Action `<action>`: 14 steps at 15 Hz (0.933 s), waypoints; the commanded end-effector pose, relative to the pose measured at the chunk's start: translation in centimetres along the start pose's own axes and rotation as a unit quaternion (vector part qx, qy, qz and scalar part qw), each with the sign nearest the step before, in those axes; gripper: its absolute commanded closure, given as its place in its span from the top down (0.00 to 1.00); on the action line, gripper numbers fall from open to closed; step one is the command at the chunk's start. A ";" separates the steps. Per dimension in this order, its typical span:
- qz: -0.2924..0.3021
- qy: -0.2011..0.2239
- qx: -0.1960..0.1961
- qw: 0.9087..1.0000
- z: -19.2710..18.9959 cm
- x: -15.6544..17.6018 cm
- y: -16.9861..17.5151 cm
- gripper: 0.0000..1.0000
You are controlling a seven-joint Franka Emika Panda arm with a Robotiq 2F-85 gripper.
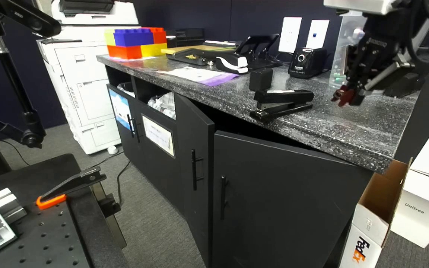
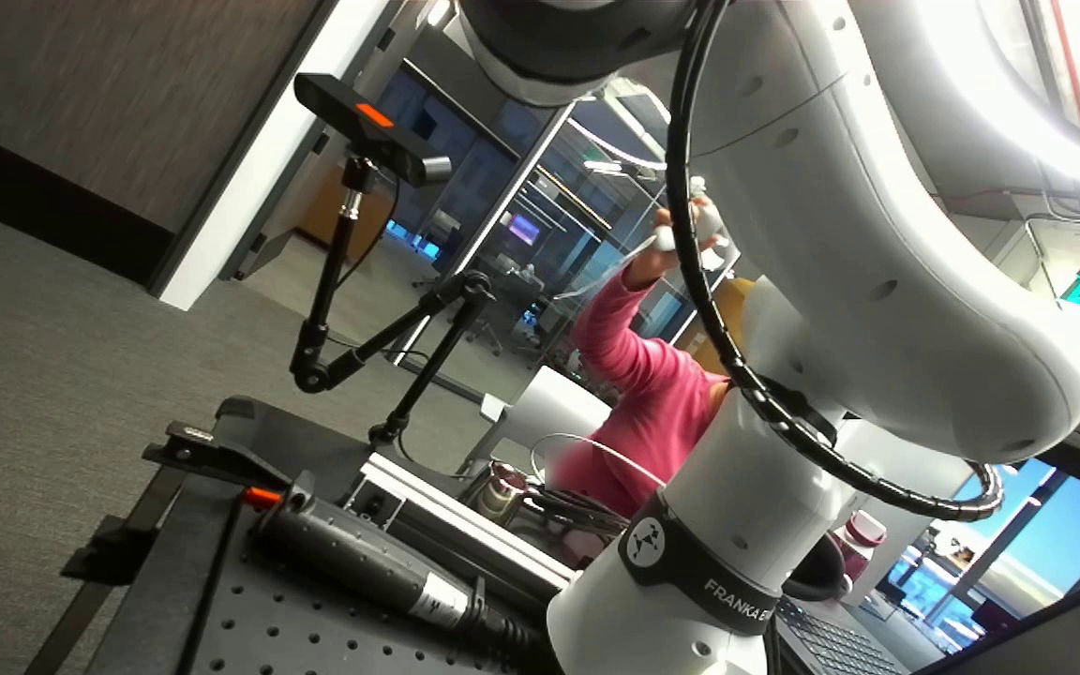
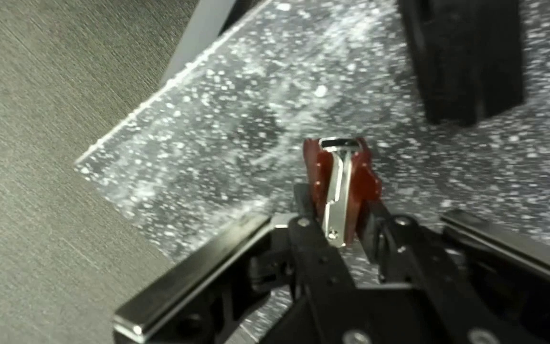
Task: Move the staple remover to the left
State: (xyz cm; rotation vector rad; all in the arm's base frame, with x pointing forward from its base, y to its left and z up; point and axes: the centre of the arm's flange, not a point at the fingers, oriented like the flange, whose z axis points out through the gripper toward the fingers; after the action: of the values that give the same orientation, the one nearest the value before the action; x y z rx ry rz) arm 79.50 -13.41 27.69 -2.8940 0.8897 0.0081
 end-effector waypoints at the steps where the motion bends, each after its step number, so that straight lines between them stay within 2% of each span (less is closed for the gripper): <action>1: -0.054 0.025 0.010 0.998 -5.3 -2.9 -8.2 0.06; 5: -0.144 0.034 0.039 0.988 -7.9 -10.5 -18.3 0.06; 7: -0.182 0.031 0.044 0.982 -7.3 -14.8 -23.7 0.06; 10: -0.234 0.008 0.050 0.971 -4.3 -20.8 -31.2 0.06; 12: -0.262 -0.005 0.047 0.964 -1.8 -23.6 -34.0 0.06; 14: -0.276 -0.008 0.032 0.961 0.5 -24.5 -35.3 0.06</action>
State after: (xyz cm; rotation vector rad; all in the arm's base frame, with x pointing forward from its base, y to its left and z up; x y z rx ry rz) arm 76.24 27.23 33.84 -2.9515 0.0945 -0.0424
